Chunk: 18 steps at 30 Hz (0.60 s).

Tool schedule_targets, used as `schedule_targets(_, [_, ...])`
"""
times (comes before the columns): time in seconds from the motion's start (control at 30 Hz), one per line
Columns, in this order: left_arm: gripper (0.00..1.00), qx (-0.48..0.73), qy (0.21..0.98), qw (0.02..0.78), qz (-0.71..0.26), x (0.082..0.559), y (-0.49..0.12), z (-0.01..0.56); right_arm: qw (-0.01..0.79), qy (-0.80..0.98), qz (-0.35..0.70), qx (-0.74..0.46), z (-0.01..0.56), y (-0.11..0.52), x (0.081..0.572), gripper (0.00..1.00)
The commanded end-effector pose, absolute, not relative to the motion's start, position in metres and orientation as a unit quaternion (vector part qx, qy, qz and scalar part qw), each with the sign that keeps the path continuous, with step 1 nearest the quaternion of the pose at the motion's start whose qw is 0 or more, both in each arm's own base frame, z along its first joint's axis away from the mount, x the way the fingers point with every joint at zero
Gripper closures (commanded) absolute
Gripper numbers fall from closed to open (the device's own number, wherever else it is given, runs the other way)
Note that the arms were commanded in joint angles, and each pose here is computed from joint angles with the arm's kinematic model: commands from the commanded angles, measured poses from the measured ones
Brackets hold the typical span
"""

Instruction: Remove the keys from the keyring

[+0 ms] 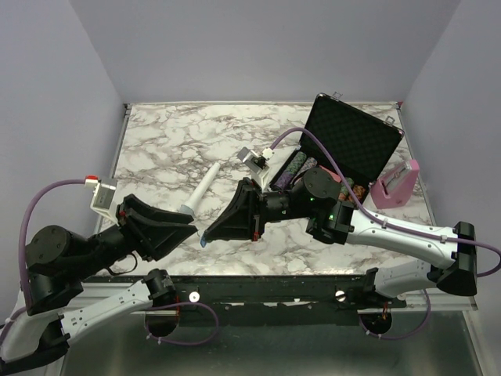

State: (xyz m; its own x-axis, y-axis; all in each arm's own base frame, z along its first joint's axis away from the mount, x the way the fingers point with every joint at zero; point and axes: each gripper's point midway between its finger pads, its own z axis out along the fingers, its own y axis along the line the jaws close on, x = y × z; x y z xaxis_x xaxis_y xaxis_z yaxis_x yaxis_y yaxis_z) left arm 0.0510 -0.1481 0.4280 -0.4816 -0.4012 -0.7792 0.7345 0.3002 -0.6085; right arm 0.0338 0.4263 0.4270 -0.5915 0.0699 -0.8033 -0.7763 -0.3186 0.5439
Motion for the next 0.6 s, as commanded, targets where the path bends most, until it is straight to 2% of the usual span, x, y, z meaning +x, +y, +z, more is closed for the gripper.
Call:
schedule_targets(0.0, [0.47,0.139,0.612,0.487,-0.607,0.042,-0.152,0.439,0.297,0.49,0.743,-0.346,0.438,0.422,0.03,0.99])
schedule_targets(0.1, [0.48,0.142,0.609,0.486,-0.611,0.041,-0.152,0.438,0.3,0.491,0.742,-0.343,0.438,0.422,0.031,0.99])
schedule_targets(0.23, [0.53,0.153,0.612,0.475,-0.614,0.039,-0.159,0.433,0.301,0.49,0.743,-0.343,0.438,0.423,0.031,0.99])
schedule_targets(0.33, [0.6,0.157,0.617,0.464,-0.616,0.039,-0.165,0.428,0.3,0.492,0.742,-0.343,0.437,0.425,0.032,0.99])
schedule_targets(0.43, [0.74,0.158,0.617,0.459,-0.619,0.039,-0.169,0.427,0.3,0.492,0.742,-0.342,0.437,0.425,0.032,0.99])
schedule_targets(0.57, [0.86,0.166,0.617,0.454,-0.622,0.036,-0.171,0.426,0.302,0.492,0.741,-0.343,0.437,0.426,0.032,0.99])
